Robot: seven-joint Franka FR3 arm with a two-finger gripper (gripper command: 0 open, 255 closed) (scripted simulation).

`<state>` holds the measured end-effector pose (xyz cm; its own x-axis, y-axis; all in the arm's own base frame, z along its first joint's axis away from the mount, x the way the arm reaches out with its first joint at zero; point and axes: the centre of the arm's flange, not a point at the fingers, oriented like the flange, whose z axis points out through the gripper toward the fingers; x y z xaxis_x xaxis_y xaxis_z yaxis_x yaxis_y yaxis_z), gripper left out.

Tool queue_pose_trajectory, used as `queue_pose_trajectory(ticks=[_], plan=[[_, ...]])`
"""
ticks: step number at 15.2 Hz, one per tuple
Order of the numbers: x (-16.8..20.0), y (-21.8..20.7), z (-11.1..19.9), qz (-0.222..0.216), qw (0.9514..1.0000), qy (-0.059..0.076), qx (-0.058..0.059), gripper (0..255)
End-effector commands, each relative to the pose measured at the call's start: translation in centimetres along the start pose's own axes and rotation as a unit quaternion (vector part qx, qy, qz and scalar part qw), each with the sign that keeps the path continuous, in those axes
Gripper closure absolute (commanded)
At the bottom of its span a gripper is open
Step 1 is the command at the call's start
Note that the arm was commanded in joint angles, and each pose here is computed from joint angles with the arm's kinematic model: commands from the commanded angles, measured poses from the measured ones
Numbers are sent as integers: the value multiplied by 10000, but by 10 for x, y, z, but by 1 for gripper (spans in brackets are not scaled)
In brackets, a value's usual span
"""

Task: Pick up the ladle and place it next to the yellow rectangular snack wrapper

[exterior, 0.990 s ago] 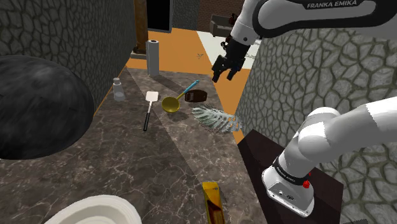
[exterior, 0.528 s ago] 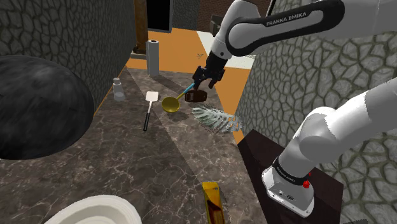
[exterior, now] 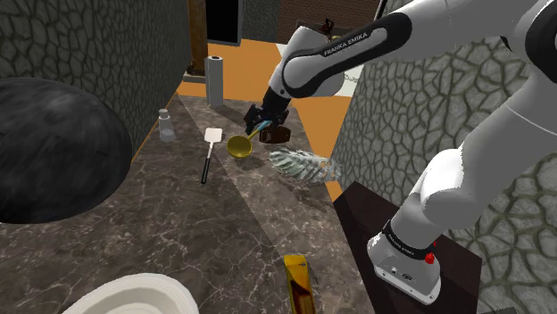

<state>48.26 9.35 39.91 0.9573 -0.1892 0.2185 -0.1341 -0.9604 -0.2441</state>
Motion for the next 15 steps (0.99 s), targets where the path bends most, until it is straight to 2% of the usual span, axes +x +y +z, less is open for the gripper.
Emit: queue_pose_trajectory(ticks=[1,7,15], plan=[[4,-3,12,10,10000,19,26,0],[4,-4,47,10,10000,19,26,0],[4,-3,47,10,10000,19,26,0]])
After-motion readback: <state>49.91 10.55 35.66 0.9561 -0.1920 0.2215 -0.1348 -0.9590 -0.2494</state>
